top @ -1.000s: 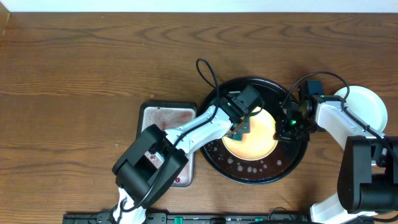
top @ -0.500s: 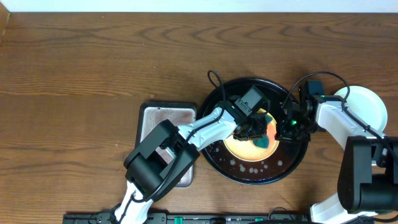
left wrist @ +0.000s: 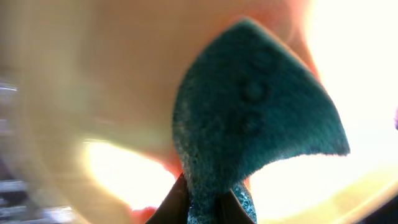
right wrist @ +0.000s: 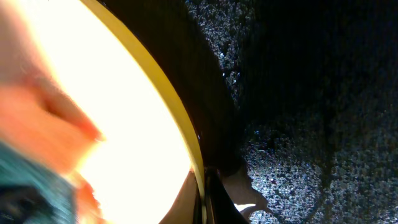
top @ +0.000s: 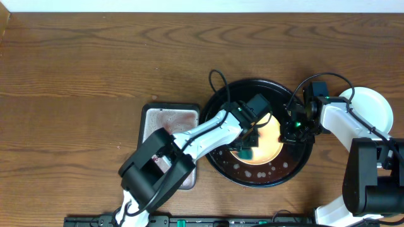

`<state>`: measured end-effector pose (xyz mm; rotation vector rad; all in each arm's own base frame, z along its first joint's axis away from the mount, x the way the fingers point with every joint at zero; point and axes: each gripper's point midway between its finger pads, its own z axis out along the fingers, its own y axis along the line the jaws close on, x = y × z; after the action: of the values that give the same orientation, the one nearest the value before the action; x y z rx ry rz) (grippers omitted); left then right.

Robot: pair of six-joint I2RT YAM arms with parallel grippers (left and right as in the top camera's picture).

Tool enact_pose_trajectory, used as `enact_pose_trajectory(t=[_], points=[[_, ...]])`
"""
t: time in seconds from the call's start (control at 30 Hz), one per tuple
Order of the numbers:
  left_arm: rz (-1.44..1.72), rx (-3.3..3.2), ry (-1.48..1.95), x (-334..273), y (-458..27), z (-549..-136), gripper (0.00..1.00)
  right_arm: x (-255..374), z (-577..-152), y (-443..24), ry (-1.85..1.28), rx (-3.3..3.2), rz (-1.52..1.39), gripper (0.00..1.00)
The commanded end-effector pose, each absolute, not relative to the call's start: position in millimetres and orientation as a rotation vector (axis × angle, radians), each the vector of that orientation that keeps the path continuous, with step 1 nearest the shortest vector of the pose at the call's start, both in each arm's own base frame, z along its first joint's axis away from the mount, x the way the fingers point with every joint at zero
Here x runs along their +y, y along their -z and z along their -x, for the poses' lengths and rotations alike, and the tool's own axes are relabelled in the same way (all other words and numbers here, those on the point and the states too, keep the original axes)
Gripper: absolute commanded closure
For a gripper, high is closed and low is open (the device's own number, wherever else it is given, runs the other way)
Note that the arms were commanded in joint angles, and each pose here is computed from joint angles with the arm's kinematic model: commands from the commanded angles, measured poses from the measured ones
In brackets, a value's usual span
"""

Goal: Clean dirty plates on tray and stack at the side
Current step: 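Scrub the yellow plate with the sponge while right gripper holds its rim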

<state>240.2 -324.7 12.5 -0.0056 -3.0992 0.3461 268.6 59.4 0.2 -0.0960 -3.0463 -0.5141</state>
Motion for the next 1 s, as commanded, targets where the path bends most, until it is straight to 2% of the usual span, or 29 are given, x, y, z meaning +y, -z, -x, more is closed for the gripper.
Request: enact_pose_trajectory(t=[0.0,0.17,0.47,0.67,0.83,0.97], points=[[-0.055,-3.373,0.166,-252.8,-11.3,-283.6,0.92,49.4,-268.3,5.5,0.442,-3.054,0.080,0.99],[-0.008,-3.450,0.283,-242.0,-22.4,-296.7,0.93,49.4,-268.3,5.5,0.442,-3.054,0.079,0.99],[0.126,-3.521,0.184,-261.3,-64.5,-314.3,0.93,49.4,-269.3,5.5,0.443,-3.058,0.073,0.99],[0.143,-3.392,-0.198,-302.4,-43.9,-296.3,0.92,49.4,-269.3,5.6,0.443,-3.058,0.074,0.99],[0.113,-3.340,-0.277,-312.0,-26.4,-290.2,0.93,49.4,-269.0,5.6,0.443,-3.057,0.074,0.99],[0.112,-3.352,-0.159,-299.9,-15.9,-291.7,0.92,49.4,-269.2,5.5,0.443,-3.057,0.074,0.99]])
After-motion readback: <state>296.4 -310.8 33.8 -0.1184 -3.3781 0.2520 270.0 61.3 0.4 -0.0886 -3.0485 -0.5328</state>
